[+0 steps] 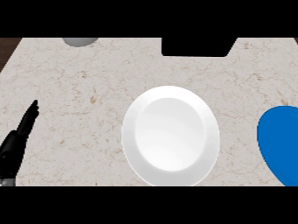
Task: Pick the sweet potato from the plate and place it in the plate
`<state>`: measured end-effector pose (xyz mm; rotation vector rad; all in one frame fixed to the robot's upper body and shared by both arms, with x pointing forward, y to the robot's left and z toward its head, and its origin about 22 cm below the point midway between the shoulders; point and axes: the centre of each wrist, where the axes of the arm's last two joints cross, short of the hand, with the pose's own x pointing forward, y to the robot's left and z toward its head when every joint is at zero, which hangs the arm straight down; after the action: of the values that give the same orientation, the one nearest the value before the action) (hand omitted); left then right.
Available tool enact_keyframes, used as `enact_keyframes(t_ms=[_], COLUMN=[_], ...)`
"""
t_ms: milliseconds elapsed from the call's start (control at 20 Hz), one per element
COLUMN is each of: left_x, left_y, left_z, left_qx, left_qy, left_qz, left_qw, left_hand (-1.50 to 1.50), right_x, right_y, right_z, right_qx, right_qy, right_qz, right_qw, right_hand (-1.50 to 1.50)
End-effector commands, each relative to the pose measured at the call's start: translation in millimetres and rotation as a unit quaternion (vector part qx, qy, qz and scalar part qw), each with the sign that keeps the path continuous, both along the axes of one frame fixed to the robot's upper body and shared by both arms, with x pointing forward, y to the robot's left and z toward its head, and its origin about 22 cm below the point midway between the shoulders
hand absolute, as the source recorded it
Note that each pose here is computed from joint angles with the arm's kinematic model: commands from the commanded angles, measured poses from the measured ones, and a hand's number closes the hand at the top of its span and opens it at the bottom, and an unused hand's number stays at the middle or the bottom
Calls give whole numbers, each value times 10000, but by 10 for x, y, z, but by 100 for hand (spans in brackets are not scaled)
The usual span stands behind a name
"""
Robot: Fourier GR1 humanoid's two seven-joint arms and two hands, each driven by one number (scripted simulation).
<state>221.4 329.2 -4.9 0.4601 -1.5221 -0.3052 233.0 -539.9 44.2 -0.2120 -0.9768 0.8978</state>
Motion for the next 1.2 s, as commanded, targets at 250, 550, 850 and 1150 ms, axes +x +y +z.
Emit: enact_keyframes(t_ms=[250,550,850,1150], left_x=[38,-86,-52,-187], left_y=[60,210,50,223], left_z=[14,54,-63,-13], left_qx=[65,18,-2,65], left_qy=[-3,-51,32,160], left_qz=[77,105,203,392], left_qw=[9999,9999,9998,9991], left_hand=[0,0,0,0], right_x=[35,92,-82,-336], right_y=[177,120,339,166], right_z=[-298,-238,-597,-594], right_qx=[1067,960,-183,-2429], right_qy=[-59,-249,-473,-902], right_qz=[439,460,-408,-1933], right_qw=[9933,9940,9979,9463], right_hand=[150,150,150,150])
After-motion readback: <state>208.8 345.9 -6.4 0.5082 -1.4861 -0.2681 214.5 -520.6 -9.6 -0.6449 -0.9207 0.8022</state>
